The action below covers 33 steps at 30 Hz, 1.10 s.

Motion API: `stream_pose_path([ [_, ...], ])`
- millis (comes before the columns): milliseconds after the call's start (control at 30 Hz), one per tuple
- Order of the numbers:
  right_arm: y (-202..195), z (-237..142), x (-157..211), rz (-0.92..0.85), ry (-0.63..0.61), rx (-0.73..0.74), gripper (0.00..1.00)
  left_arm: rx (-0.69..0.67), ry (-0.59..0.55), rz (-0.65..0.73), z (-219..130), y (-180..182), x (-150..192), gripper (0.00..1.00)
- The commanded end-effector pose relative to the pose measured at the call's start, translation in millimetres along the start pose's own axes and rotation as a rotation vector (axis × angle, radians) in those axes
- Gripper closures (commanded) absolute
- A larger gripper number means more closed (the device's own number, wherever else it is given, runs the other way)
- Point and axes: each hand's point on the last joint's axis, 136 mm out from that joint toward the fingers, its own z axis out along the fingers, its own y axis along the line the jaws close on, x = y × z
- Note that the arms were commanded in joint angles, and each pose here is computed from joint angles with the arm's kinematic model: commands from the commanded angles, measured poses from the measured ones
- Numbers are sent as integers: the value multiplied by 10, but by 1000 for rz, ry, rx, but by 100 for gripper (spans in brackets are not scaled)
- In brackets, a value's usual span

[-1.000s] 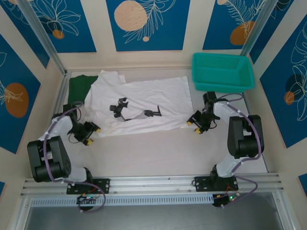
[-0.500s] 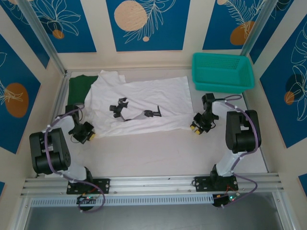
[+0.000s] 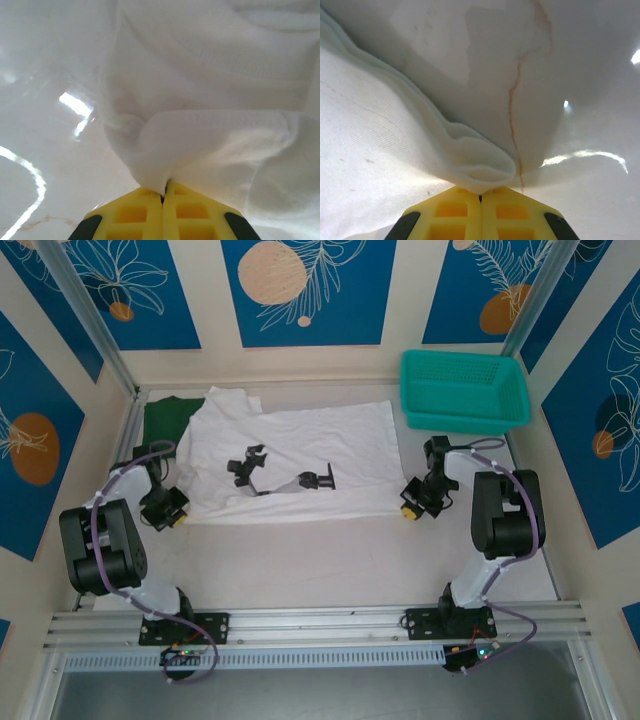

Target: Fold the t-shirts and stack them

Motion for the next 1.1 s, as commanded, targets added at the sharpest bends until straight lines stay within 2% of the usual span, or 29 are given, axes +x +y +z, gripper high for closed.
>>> stream_pose_path([
  [0, -308, -9, 281, 24, 66, 74, 100, -56, 14, 21, -107, 180, 138, 100],
  [200, -530, -5, 573, 85, 100, 41, 100, -60, 66, 7, -173, 333, 488, 100],
  [400, -692, -43, 750, 143, 97, 23, 98, -74, 47, -54, -414, 441, 650, 100],
  [567, -809, -76, 774, 236, 72, 9, 93, -80, 111, -138, -287, 542, 917, 100],
  [633, -844, -95, 775, 264, 57, 1, 85, -90, 97, -179, -327, 577, 934, 99],
  [700, -855, -163, 755, 291, 36, -3, 78, -116, 85, -217, -372, 633, 943, 81],
  [767, -863, -260, 703, 313, -2, -7, 61, -155, 51, -246, -441, 723, 913, 77],
  [867, -815, -448, 592, 320, -87, -37, 40, -171, -10, -256, -583, 754, 778, 61],
  [967, -717, -663, 465, 291, -193, -43, 36, -137, -64, -215, -770, 628, 567, 52],
  [1067, -306, -911, 335, 157, -319, -135, 38, -53, -106, -125, -981, 326, 354, 53],
])
